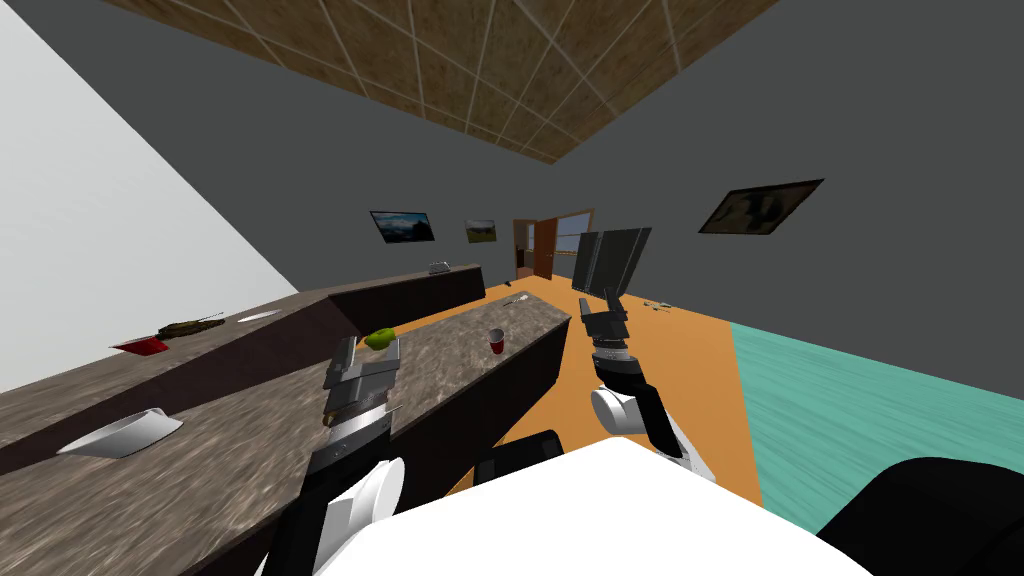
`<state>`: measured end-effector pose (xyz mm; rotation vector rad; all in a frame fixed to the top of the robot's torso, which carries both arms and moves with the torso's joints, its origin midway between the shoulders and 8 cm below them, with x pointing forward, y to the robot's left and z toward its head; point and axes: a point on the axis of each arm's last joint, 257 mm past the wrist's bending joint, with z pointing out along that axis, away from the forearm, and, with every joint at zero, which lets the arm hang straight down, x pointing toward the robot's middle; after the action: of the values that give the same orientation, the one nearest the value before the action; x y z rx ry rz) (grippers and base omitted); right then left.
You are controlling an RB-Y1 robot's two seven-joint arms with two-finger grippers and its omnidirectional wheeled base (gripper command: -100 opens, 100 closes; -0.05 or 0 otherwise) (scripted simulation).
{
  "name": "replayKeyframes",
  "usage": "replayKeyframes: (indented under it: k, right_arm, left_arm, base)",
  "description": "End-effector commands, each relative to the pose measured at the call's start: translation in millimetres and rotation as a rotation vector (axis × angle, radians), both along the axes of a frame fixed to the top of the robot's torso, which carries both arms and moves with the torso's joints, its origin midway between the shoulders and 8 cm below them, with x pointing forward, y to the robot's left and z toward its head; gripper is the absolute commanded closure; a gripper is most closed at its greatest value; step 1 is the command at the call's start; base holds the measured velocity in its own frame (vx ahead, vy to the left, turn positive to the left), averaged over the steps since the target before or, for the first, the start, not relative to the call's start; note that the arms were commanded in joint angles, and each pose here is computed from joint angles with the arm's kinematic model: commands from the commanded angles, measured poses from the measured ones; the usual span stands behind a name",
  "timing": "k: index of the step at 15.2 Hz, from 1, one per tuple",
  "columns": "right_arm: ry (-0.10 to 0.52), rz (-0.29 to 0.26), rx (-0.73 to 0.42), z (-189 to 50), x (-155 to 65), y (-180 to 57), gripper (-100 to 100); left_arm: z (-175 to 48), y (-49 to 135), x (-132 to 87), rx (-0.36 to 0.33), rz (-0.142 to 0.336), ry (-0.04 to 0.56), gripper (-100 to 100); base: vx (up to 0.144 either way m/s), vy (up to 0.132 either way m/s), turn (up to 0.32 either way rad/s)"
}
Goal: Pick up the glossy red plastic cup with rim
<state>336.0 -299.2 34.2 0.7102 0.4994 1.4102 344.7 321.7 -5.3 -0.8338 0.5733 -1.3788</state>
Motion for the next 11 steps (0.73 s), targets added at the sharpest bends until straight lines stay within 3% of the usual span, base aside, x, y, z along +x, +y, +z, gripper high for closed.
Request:
replayKeyframes:
  k: [1, 11]
  right_arm:
    - [0.000, 0.000, 0.000, 0, 0, 0, 0]
    - [0.000, 0.000, 0.000, 0, 0, 0, 0]
  left_arm:
    - [-2, -1.1, 4, 0.015, -0.017, 0.019, -100]
    - [-27, 4.2, 32, 0.020, -0.102, 0.178, -100]
  base:
    - [0.000, -0.008, -0.008]
    - [0.007, -0.042, -0.018]
